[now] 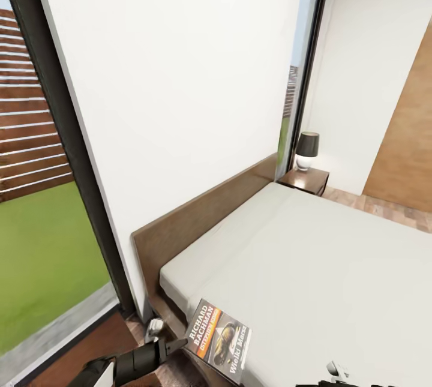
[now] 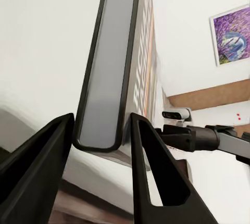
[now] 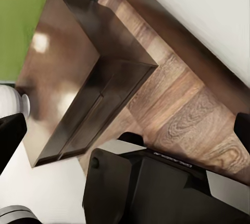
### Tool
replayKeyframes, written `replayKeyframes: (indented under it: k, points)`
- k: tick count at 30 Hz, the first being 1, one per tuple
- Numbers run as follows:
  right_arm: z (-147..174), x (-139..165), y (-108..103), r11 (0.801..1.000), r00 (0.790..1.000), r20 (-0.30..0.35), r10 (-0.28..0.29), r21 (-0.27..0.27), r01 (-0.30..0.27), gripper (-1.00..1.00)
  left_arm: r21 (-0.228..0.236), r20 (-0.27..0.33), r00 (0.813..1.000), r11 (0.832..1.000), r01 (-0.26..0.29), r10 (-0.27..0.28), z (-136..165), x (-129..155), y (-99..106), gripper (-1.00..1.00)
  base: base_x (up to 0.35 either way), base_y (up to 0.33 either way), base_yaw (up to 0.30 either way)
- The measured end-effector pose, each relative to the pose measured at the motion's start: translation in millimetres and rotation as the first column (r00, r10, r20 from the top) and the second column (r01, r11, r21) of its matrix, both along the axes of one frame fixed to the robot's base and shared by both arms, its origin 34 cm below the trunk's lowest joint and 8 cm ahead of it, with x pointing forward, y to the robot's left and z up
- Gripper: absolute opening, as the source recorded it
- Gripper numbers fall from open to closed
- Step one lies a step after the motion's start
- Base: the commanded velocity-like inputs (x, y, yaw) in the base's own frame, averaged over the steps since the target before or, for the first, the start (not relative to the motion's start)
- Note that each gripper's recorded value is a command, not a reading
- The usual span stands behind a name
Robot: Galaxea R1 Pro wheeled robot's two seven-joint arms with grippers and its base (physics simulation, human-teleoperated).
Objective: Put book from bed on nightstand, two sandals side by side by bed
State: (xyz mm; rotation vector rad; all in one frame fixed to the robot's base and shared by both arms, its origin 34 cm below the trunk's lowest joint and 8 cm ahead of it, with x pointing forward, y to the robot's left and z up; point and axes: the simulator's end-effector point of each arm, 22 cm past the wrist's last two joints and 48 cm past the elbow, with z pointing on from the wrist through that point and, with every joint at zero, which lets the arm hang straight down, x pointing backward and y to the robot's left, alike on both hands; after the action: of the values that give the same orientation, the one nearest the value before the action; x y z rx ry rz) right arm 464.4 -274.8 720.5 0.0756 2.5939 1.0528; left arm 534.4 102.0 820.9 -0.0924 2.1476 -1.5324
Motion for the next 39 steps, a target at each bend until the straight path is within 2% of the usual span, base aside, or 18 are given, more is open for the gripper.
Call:
replayKeyframes:
  k: [39]
  points:
    - [-5.1,-3.6,0.1,1.0,1.0,-0.015,0.001,0.001,-0.001,1.0,-0.001,-0.019,1.0,1.0,0.001,-0.001,-7.4,-3.3,-0.8,-1.0,0.0,0.0,0.279]
